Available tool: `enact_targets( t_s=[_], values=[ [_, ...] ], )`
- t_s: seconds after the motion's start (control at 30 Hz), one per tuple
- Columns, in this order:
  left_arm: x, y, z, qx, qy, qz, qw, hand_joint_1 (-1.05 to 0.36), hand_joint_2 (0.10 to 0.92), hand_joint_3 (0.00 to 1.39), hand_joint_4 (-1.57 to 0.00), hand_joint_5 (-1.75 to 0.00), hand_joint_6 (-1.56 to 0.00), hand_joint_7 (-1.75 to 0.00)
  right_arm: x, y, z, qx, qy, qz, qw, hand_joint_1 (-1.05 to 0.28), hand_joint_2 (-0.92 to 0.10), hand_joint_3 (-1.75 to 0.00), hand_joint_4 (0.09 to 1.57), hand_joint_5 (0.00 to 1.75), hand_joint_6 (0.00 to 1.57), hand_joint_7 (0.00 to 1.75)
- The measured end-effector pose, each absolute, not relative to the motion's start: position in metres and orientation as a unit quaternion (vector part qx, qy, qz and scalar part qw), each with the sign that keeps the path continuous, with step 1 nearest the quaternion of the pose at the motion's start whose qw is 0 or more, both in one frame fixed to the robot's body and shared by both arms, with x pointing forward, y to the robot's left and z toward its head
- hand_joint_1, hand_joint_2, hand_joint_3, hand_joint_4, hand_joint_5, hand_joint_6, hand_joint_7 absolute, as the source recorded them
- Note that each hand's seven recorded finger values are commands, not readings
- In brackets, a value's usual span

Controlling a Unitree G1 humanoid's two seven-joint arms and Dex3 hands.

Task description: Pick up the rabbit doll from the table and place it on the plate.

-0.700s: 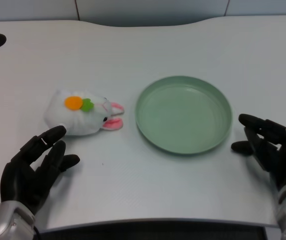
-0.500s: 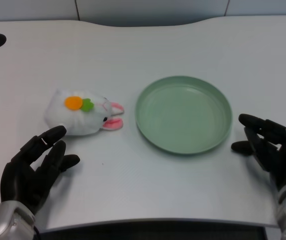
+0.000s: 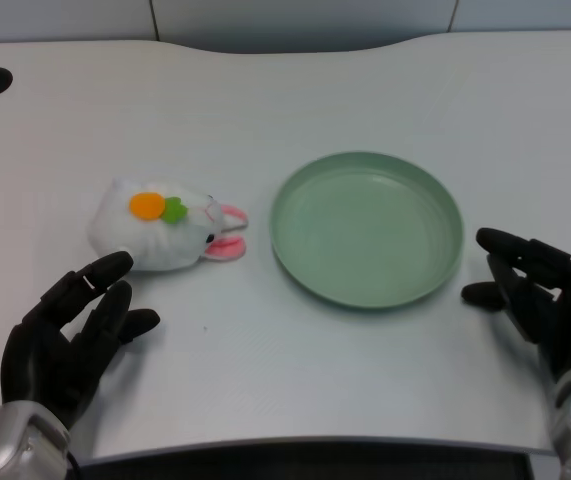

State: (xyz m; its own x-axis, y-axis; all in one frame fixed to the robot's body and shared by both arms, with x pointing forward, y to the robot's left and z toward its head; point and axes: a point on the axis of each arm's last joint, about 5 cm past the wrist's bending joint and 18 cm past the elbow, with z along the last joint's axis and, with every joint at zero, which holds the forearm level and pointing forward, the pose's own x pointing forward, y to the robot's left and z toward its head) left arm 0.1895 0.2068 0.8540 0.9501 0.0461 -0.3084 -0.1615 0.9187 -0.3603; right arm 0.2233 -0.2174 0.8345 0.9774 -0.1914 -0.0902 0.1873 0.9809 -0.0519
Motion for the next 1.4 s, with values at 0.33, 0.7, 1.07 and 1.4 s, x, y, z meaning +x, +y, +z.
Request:
enact_targets(
  t_s=[0.33, 0.7, 1.07, 1.4],
  values=[
    [0.188, 0.206, 0.857, -0.175, 0.112, 0.03, 0.978, -0.45, 0.921, 0.21, -0.45, -1.39, -0.59, -0.65, 0.223, -0.217, 0.834, -0.022, 0.048, -0.094, 0.994, -0.39, -0.92, -0.18, 0.87, 0.85, 1.03, 0.0],
    [0.192, 0.204, 0.878, -0.108, 0.002, -0.007, 0.994, -0.39, 0.921, 0.25, -0.37, -1.42, -0.57, -0.64, 0.224, -0.216, 0.834, -0.021, 0.049, -0.093, 0.994, -0.38, -0.92, -0.18, 0.87, 0.86, 1.03, 0.0],
    [0.22, 0.221, 0.925, 0.188, -0.112, -0.065, 0.974, -0.43, 0.921, 0.08, -0.27, -1.18, -0.5, -0.41, 0.226, -0.214, 0.834, -0.024, 0.05, -0.09, 0.994, -0.4, -0.92, -0.18, 0.85, 0.85, 1.01, 0.0],
    [0.255, 0.226, 0.974, 0.442, -0.111, -0.156, 0.877, -0.66, 0.918, 0.02, -0.23, -0.43, -0.42, -0.02, 0.228, -0.212, 0.836, -0.024, 0.052, -0.09, 0.994, -0.4, -0.92, -0.18, 0.85, 0.84, 1.02, 0.0]
  ],
)
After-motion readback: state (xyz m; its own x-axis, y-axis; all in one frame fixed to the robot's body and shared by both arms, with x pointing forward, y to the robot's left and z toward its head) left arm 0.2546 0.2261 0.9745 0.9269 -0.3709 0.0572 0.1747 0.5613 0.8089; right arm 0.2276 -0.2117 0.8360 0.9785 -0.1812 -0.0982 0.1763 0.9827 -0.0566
